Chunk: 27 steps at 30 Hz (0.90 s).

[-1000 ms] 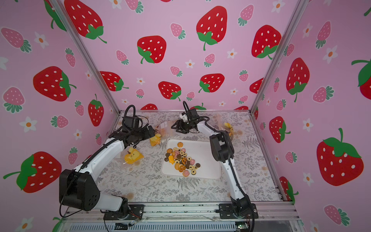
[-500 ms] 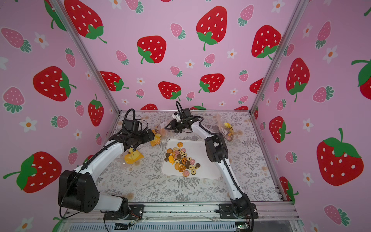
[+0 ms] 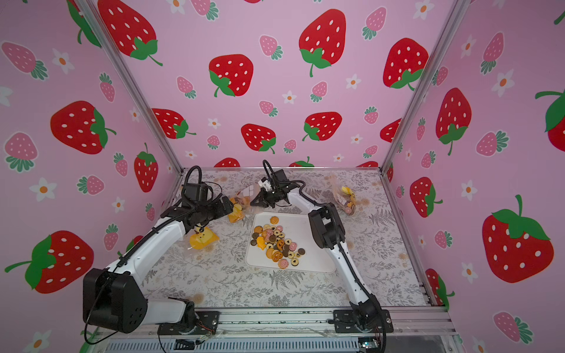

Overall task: Pour cookies out of the ziploc bag
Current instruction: Move the ziploc bag to the center of the board.

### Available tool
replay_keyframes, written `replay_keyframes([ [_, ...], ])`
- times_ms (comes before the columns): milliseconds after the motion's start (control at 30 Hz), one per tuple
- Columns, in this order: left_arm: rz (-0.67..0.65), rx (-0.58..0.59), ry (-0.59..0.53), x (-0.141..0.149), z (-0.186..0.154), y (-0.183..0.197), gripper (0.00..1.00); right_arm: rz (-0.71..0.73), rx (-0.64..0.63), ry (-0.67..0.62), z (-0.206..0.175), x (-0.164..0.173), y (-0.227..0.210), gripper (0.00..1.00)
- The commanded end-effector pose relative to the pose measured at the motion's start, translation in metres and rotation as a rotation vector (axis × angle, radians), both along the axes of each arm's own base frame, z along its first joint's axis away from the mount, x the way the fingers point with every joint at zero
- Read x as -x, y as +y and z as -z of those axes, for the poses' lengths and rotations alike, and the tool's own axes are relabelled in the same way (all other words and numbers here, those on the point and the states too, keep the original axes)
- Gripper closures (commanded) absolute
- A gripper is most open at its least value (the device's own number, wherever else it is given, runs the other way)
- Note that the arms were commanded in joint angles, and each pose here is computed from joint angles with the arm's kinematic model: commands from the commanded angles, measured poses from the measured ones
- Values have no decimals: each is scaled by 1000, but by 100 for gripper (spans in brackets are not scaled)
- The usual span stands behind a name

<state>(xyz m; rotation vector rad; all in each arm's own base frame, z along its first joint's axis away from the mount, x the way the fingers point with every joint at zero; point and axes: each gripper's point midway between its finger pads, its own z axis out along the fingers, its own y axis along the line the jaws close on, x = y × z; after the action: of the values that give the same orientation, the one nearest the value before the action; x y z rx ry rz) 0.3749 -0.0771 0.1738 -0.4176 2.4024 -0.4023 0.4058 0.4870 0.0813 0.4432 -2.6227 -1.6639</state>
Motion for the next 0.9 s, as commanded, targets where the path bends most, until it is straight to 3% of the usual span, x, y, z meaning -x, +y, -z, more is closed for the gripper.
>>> replay_keyframes([
  [0, -12, -3, 7, 5, 2, 4, 1, -34, -27, -49, -32, 15, 5, 97],
  [500, -14, -14, 27, 24, 9, 9, 1, -151, -63, -35, -47, 106, 4, 97],
  [867, -1, 1, 58, 45, 16, 9, 1, -214, 8, -39, -40, 181, -11, 94],
])
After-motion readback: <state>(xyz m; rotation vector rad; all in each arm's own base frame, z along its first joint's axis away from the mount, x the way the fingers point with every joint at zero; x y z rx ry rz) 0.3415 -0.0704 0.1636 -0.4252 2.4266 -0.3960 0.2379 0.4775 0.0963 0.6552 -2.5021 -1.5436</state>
